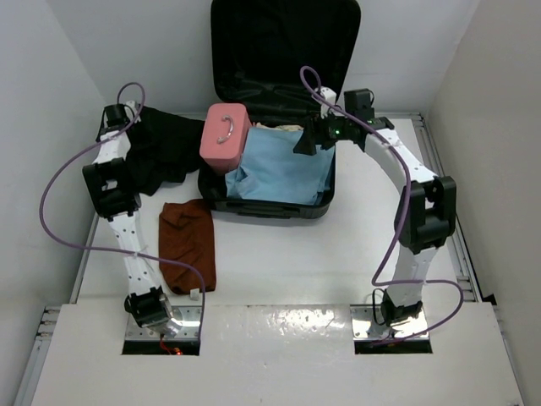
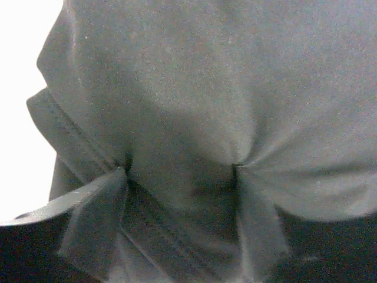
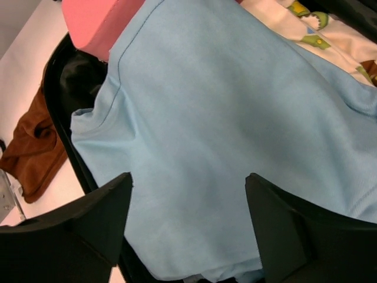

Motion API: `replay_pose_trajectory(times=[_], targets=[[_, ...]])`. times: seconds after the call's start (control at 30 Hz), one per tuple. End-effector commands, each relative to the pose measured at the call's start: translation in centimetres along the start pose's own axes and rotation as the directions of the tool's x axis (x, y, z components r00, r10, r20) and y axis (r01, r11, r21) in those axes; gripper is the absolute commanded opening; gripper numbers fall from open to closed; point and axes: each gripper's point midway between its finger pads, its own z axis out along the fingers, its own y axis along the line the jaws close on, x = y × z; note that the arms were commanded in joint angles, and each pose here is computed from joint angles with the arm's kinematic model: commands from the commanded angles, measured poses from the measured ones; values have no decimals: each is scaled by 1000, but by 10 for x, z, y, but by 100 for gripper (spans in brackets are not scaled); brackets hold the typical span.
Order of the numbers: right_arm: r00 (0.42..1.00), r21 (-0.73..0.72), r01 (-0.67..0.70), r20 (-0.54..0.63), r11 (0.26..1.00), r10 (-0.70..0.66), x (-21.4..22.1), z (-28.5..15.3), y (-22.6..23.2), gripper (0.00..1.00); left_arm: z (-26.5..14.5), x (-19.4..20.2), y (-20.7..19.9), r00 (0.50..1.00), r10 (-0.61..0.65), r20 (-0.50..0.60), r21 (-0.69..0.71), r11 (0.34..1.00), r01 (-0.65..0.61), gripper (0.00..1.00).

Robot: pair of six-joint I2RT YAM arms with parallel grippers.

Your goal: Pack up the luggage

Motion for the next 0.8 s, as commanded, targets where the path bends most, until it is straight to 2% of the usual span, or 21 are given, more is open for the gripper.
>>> replay_pose_trajectory(times=[0.0,0.03,0.07,0.13,0.17,0.23,0.3,0.33,0.37,0.4,0.47,0.5,0.6,0.63,0.77], targets=[[999,-49,44,3,998,-44,-13,4,15,75,1,72,9,971,-30,-237,-54,998,18,64],[999,-52,39,-5,998,-40,-10,6,16,72,2,83,8,964,-46,-262,-50,998,34,56],[999,-56,48,-4,997,-48,-11,6,18,71,-1,79,4,966,-55,-253,-34,998,48,39],[999,-67,51,-8,996,-52,-11,8,23,69,-6,88,-4,956,-62,-287,1,998,65,18],[998,-65,58,-9,996,-59,-10,8,23,69,-10,90,-7,952,-64,-299,11,997,71,1],[998,-69,60,-11,996,-61,-10,8,25,69,-19,84,-15,955,-62,-289,45,996,78,0],[998,-65,63,-11,996,-64,-10,6,25,68,-45,63,-34,973,-47,-228,126,989,78,0],[998,-68,63,-13,996,-64,-9,5,27,68,-69,35,-44,993,-32,-116,196,979,55,0],[998,-69,66,-10,995,-67,-10,4,29,68,-64,42,-39,995,-40,-97,217,974,60,0],[997,-63,73,-9,995,-74,-10,2,29,68,-99,-14,-52,997,1,83,248,968,-22,0],[997,-55,77,-5,996,-78,-9,-2,31,68,-132,-40,-79,975,116,190,320,931,-173,0],[997,-51,76,-5,996,-76,-8,-3,31,68,-163,-63,-89,948,163,272,325,912,-250,0],[994,-31,108,-11,994,-108,-2,-8,30,66,-215,-93,-128,858,283,430,352,822,-447,0],[993,-26,115,-10,993,-115,-2,-11,30,66,-245,-112,-141,806,298,512,319,805,-500,0],[991,-5,129,-19,992,-129,4,-16,30,66,-307,-145,-178,704,285,651,297,758,-582,0]])
